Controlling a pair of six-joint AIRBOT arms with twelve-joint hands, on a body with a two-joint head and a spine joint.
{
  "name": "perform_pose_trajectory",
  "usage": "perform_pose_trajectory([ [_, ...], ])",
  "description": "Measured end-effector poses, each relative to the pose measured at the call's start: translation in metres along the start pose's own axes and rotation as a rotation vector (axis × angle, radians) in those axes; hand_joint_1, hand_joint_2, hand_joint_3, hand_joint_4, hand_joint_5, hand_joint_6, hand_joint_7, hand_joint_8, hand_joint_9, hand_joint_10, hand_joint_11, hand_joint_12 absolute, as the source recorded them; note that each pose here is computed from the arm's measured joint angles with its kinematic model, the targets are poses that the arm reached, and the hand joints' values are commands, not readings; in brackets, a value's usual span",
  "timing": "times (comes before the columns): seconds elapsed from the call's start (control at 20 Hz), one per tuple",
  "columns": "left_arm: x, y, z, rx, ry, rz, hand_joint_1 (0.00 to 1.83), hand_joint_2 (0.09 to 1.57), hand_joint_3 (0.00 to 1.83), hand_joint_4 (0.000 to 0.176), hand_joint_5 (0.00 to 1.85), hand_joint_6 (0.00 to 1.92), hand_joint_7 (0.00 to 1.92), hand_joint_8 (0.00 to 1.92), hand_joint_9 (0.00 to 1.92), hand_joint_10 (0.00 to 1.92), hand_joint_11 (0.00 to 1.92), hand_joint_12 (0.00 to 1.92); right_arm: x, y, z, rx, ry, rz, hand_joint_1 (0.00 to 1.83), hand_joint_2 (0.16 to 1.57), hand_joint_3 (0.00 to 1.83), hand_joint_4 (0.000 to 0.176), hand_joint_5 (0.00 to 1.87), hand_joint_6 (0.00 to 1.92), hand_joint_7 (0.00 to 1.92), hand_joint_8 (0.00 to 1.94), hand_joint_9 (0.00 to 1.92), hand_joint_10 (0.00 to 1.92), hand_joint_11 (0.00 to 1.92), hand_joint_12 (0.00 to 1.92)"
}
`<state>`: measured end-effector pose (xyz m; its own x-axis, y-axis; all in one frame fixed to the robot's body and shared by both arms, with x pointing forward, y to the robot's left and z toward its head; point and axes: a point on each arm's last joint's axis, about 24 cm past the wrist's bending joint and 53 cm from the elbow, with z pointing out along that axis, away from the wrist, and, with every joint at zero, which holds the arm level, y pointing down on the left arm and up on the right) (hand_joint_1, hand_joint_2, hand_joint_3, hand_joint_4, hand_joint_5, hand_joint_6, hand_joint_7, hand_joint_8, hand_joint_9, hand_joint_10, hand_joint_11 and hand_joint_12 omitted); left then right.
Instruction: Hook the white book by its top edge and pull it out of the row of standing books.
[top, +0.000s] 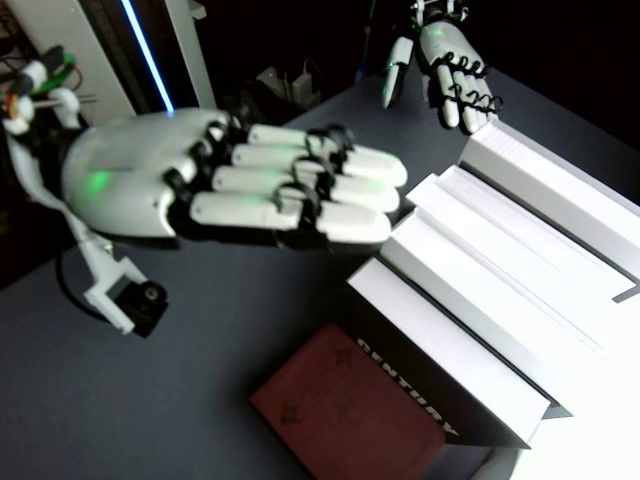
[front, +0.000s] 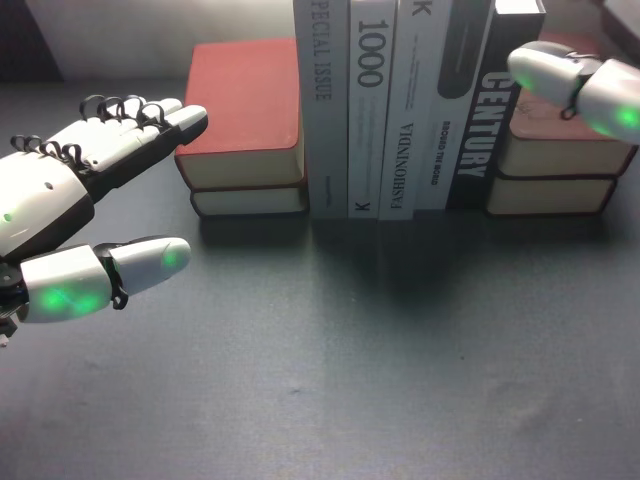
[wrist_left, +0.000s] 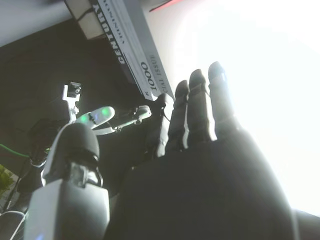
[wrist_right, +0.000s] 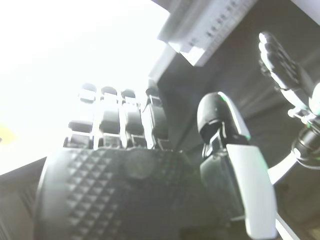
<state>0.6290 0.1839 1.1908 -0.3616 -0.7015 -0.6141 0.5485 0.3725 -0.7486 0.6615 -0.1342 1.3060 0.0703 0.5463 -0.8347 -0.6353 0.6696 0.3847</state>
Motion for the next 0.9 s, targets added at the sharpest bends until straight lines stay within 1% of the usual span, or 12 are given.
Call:
perform_pose_trajectory([
  [0.1,0.001,0.001,0.0,0.0,0.0,-0.002,0.18,1.34,0.0,0.064,0.03,0.0,0.0,0.0,0.0,0.0,0.0,0.0,0.002,0.001,0.006,0.003,0.002,-0.008,0.32,1.35,0.0,0.0,0.34,0.03,0.0,0.0,0.0,0.0,0.0,0.0],
  [0.15,0.002,0.001,0.0,0.0,0.002,-0.003,0.17,1.34,0.0,0.063,0.03,0.0,0.0,0.0,0.0,0.0,0.0,0.0,0.0,-0.001,0.008,0.005,-0.001,-0.01,0.34,1.35,0.0,0.0,0.35,0.02,0.0,0.0,0.0,0.0,0.0,0.0],
  [0.2,0.002,0.001,0.0,0.001,0.002,-0.003,0.15,1.34,0.0,0.081,0.01,0.0,0.0,0.0,0.0,0.0,0.0,0.0,-0.002,-0.004,0.012,0.013,-0.009,-0.006,0.32,1.35,0.0,0.0,0.35,0.01,0.0,0.0,0.0,0.0,0.0,0.0],
  [0.25,0.001,0.001,0.0,0.0,0.001,-0.004,0.15,1.35,0.0,0.08,0.0,0.0,0.0,0.0,0.0,0.0,0.0,0.0,-0.002,-0.008,0.015,0.026,-0.009,0.0,0.34,1.34,0.0,0.0,0.34,0.01,0.0,0.0,0.0,0.0,0.0,0.0],
  [0.3,0.001,0.001,0.0,0.0,-0.001,-0.006,0.15,1.35,0.0,0.075,0.01,0.0,0.0,0.0,0.0,0.0,0.0,0.0,-0.002,-0.011,0.016,0.035,-0.008,0.002,0.35,1.34,0.0,0.0,0.34,0.01,0.0,0.0,0.0,0.0,0.0,0.0],
  [0.4,0.001,0.001,0.001,-0.001,0.0,-0.005,0.18,1.34,0.0,0.072,0.01,0.0,0.0,0.0,0.0,0.0,0.0,0.0,0.001,-0.016,0.017,0.048,0.007,0.002,0.34,1.33,0.0,0.0,0.34,0.0,0.0,0.0,0.0,0.0,0.0,0.0],
  [0.45,0.001,0.002,0.001,0.0,-0.002,-0.007,0.17,1.34,0.0,0.074,0.01,0.0,0.0,0.0,0.0,0.0,0.0,0.0,0.002,-0.016,0.018,0.049,0.006,0.003,0.33,1.33,0.0,0.0,0.35,0.01,0.0,0.0,0.0,0.0,0.0,0.0],
  [0.5,0.001,0.002,0.001,0.0,-0.002,-0.006,0.18,1.34,0.0,0.08,0.01,0.0,0.0,0.0,0.0,0.0,0.0,0.0,0.004,-0.016,0.02,0.051,0.012,0.006,0.35,1.33,0.0,0.0,0.36,0.01,0.0,0.0,0.0,0.0,0.0,0.0],
  [0.6,0.001,0.002,0.0,-0.002,-0.003,-0.007,0.2,1.34,0.0,0.076,0.0,0.0,0.0,0.0,0.0,0.0,0.0,0.0,0.007,-0.019,0.022,0.058,0.019,0.008,0.3,1.33,0.0,0.0,0.36,0.01,0.0,0.0,0.0,0.0,0.0,0.0],
  [0.7,0.0,0.002,0.0,-0.002,-0.005,-0.007,0.21,1.34,0.0,0.083,0.01,0.0,0.0,0.0,0.0,0.0,0.0,0.0,0.009,-0.02,0.022,0.062,0.026,0.009,0.28,1.34,0.0,0.0,0.36,0.01,0.0,0.0,0.0,0.0,0.0,0.0],
  [0.8,0.0,0.002,0.0,0.0,-0.007,-0.009,0.23,1.33,0.0,0.072,0.02,0.0,0.0,0.0,0.0,0.0,0.0,0.0,0.009,-0.022,0.023,0.067,0.023,0.012,0.24,1.33,0.0,0.0,0.39,0.01,0.0,0.0,0.0,0.0,0.0,0.0],
  [0.9,0.001,0.002,0.001,0.001,-0.006,-0.011,0.18,1.34,0.0,0.067,0.02,0.0,0.0,0.0,0.0,0.0,0.0,0.0,0.009,-0.022,0.023,0.067,0.022,0.013,0.26,1.33,0.0,0.0,0.44,0.03,0.0,0.0,0.0,0.0,0.0,0.0],
])
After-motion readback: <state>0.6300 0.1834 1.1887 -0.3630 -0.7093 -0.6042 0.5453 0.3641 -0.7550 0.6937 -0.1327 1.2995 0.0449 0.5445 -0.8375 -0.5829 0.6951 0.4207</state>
